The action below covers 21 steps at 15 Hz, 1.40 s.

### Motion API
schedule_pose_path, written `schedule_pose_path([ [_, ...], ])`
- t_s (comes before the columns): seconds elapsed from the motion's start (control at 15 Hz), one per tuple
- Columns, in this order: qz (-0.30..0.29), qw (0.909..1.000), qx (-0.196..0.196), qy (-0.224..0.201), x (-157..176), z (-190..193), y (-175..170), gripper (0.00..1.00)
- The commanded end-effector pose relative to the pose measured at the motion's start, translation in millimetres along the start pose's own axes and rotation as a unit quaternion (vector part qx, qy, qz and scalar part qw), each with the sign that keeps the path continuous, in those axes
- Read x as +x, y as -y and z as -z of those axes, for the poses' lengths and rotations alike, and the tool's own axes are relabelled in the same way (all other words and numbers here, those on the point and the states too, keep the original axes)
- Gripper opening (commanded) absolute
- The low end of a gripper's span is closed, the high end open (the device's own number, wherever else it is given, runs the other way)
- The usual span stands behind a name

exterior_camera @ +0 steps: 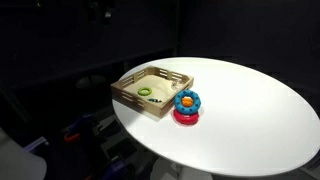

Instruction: Put the clear ring on the table

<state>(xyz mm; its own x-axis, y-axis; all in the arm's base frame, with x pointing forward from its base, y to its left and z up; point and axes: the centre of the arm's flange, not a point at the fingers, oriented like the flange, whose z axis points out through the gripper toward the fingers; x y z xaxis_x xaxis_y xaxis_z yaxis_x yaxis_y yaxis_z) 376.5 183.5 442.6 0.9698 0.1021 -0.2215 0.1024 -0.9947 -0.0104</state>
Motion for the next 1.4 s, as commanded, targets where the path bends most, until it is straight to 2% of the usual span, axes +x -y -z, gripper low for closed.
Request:
schedule_pose_path([
  [0.0, 0.000, 1.0000, 0.000, 0.000, 0, 0, 0, 1.00],
  [0.27, 0.000, 1.0000, 0.000, 0.000, 0, 0, 0, 1.00],
  [0.67, -0.015, 0.9987, 0.004, -0.048, 25, 19, -5, 1.00],
  [1.0, -0.036, 0.9958, 0.017, -0.082, 55, 44, -16, 1.00],
  [1.33, -0.065, 0.9926, 0.001, -0.102, 92, 62, -32, 1.00],
])
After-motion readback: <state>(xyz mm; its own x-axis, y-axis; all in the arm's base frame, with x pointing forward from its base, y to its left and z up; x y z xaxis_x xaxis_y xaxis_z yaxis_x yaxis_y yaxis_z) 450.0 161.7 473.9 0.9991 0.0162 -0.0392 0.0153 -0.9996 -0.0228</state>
